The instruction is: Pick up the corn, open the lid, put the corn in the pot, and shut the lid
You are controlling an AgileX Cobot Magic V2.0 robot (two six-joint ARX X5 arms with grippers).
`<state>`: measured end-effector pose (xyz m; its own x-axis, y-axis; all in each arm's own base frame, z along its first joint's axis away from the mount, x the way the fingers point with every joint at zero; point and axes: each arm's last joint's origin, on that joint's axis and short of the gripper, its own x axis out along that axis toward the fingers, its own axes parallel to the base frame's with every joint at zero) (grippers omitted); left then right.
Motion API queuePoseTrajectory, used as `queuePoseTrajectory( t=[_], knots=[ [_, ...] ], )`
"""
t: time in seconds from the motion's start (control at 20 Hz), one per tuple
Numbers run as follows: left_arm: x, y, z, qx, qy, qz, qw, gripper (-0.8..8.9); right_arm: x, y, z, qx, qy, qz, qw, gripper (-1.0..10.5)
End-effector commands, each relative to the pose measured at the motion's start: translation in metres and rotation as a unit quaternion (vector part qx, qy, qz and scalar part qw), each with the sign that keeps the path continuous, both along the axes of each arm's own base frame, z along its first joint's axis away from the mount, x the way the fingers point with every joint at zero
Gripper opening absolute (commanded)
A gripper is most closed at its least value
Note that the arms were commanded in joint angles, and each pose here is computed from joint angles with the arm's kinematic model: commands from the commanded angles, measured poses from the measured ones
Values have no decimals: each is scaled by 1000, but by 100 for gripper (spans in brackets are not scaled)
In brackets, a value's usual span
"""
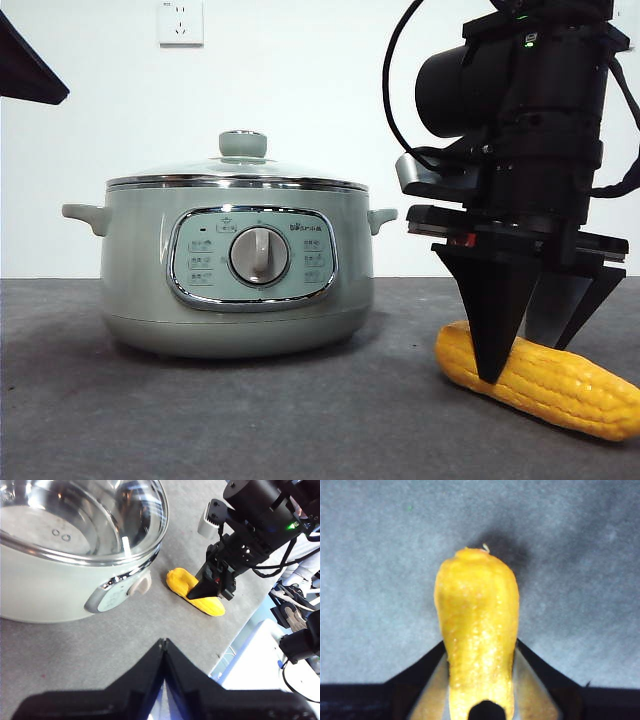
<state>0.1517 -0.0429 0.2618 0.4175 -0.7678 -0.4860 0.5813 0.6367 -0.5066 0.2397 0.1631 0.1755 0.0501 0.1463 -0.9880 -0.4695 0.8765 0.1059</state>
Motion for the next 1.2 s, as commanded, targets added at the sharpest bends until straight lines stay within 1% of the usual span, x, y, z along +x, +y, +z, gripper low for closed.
queuePoseTrajectory(
  t=[0.05,0.25,0.55,0.75,0.8,0.85,0.95,1.0,1.05,1.1,1.2],
  knots=[
    [2,0,5,11,-12,6,1000,-6,-1,0,4,4,3,-2,1000,-12],
    [9,-1,24,27,-17,21,999,-6,-7,-4,27,27,-25,-22,999,-12],
    [32,-8,50,54,-16,21,998,-6,-33,-21,70,52,-61,-23,997,-12],
    [53,-21,61,110,1,32,993,2,-53,-34,95,72,-89,-22,993,-12],
    [59,-26,65,126,6,36,991,19,-58,-38,101,77,-95,-22,992,-12],
    [64,-30,68,140,8,40,989,83,-62,-40,105,80,-99,-22,992,-12],
    [76,-39,74,171,15,48,984,337,-70,-46,112,85,-106,-22,991,-12],
    [83,-45,76,189,21,47,981,488,-74,-48,115,87,-110,-22,990,-12],
    [88,-51,78,202,27,46,978,582,-76,-50,117,90,-113,-22,989,-12],
    [94,-57,79,213,35,41,976,643,-78,-52,119,92,-116,-22,989,-12],
    [109,-67,81,228,43,19,973,660,-81,-53,122,96,-122,-22,988,-12]
  ],
)
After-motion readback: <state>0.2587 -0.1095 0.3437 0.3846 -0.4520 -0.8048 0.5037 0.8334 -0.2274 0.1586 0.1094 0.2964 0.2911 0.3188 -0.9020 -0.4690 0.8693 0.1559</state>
